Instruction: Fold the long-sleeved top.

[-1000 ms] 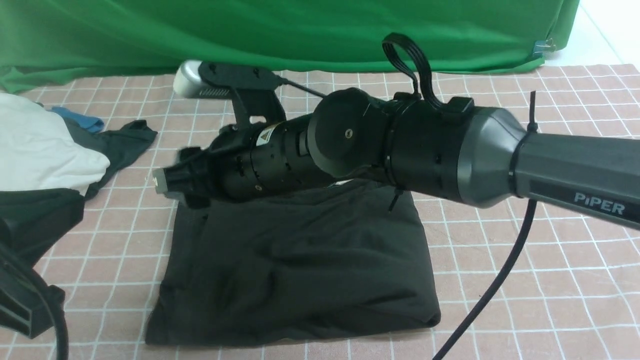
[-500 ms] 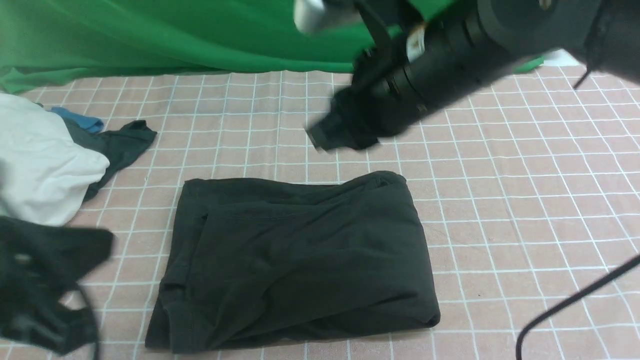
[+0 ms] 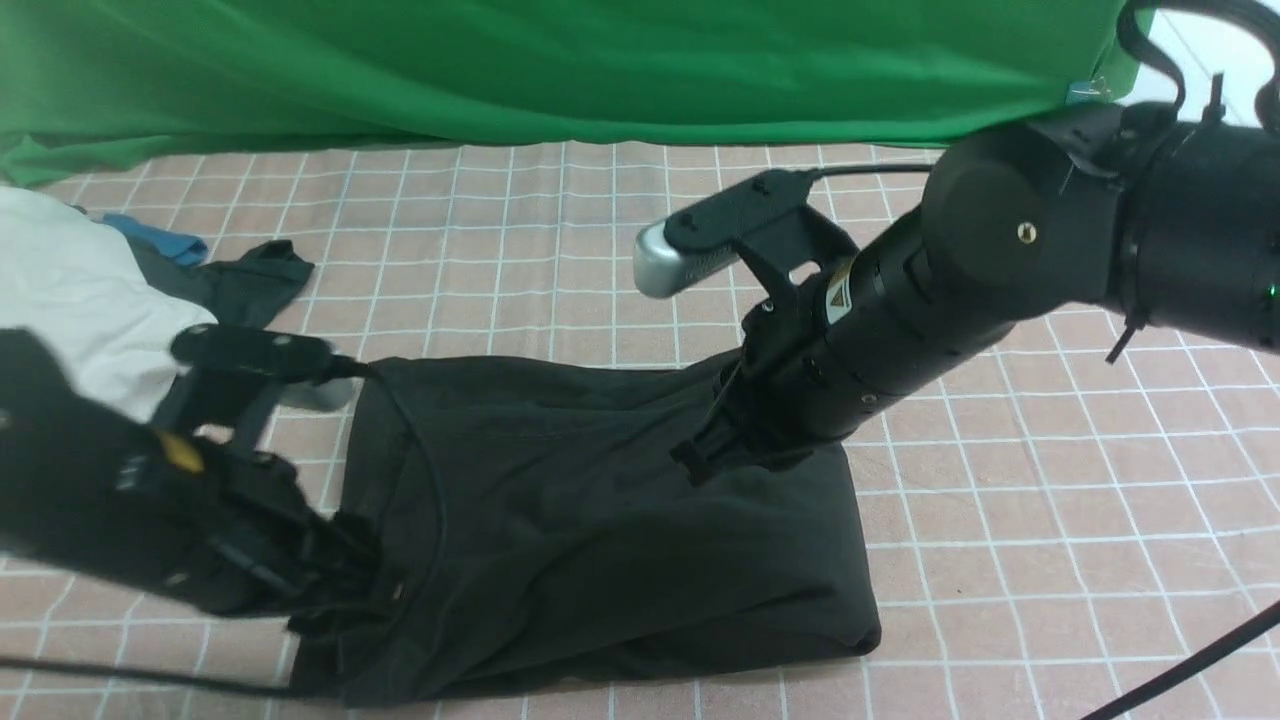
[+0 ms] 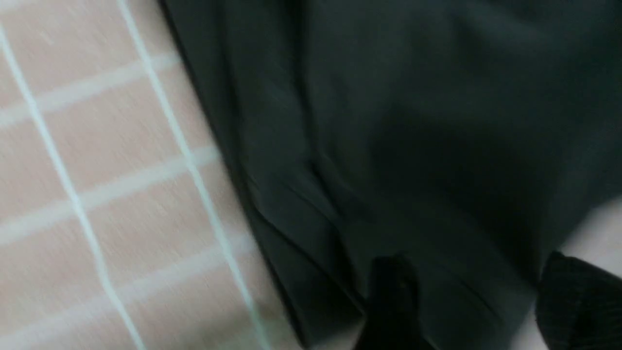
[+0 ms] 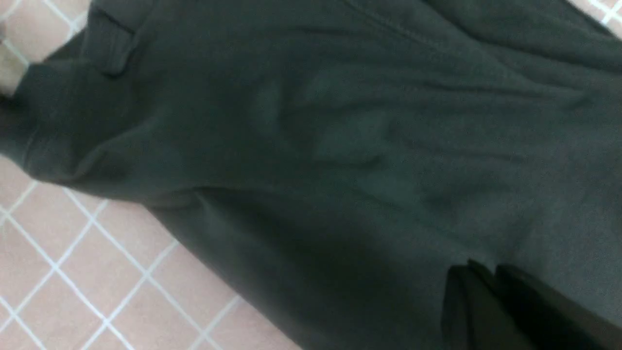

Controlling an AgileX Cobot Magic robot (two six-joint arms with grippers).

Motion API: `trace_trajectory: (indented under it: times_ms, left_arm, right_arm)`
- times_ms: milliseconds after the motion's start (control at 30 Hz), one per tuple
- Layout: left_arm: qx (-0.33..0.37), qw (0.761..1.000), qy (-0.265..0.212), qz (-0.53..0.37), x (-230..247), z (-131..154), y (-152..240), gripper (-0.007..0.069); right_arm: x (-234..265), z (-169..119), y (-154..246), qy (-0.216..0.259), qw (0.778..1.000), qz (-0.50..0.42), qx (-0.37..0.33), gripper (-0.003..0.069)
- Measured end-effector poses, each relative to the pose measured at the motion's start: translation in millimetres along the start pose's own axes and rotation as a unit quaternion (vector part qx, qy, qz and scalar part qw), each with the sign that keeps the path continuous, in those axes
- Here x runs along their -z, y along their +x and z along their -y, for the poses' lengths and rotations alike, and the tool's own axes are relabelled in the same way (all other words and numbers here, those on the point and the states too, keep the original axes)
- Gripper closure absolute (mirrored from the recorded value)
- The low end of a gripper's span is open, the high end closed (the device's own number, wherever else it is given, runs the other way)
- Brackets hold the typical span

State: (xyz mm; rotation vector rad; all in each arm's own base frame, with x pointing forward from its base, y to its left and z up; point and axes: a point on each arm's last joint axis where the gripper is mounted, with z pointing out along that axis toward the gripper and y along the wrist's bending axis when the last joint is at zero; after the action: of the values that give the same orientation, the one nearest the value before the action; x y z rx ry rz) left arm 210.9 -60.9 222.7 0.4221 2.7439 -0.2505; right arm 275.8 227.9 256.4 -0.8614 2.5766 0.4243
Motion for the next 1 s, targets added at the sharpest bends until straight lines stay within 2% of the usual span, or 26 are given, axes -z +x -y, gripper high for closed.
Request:
trace_trajectory:
  times_ms: [133, 367, 600, 667, 733, 767, 833, 1000]
  left_arm:
    - [-0.018, 0.999, -0.017, -0.022, -27, -8, -6, 0.0158]
    - [-0.04, 0.997, -0.016, -0.065, -56, -13, -5, 0.0177]
    - [-0.028, 0.997, -0.007, -0.071, -61, -12, -5, 0.0341]
    - [-0.028, 0.997, -0.005, -0.073, -59, -12, -6, 0.0444]
    - [-0.029, 0.997, -0.004, -0.073, -57, -11, -8, 0.048]
    - [-0.031, 0.997, -0.003, -0.073, -53, -11, -11, 0.0531]
    - [-0.036, 0.997, -0.002, -0.065, -44, -9, -15, 0.0573]
    - [-0.049, 0.998, -0.008, -0.034, -26, -7, -19, 0.0578]
  right_arm:
    - [0, 0, -1, 0.0, 1.0, 0.004, 0.0, 0.058]
    - [0, 0, -1, 0.0, 1.0, 0.008, 0.001, 0.0572]
    - [0, 0, -2, 0.0, 1.0, 0.013, 0.004, 0.0566]
    - [0, 0, -3, 0.001, 1.0, 0.016, 0.004, 0.0566]
    - [0, 0, -3, 0.001, 1.0, 0.016, 0.004, 0.0564]
    - [0, 0, -3, 0.001, 1.0, 0.017, 0.005, 0.0561]
    - [0, 0, -3, 0.001, 1.0, 0.019, 0.005, 0.0559]
    - [0, 0, -5, 0.002, 1.0, 0.025, 0.007, 0.0555]
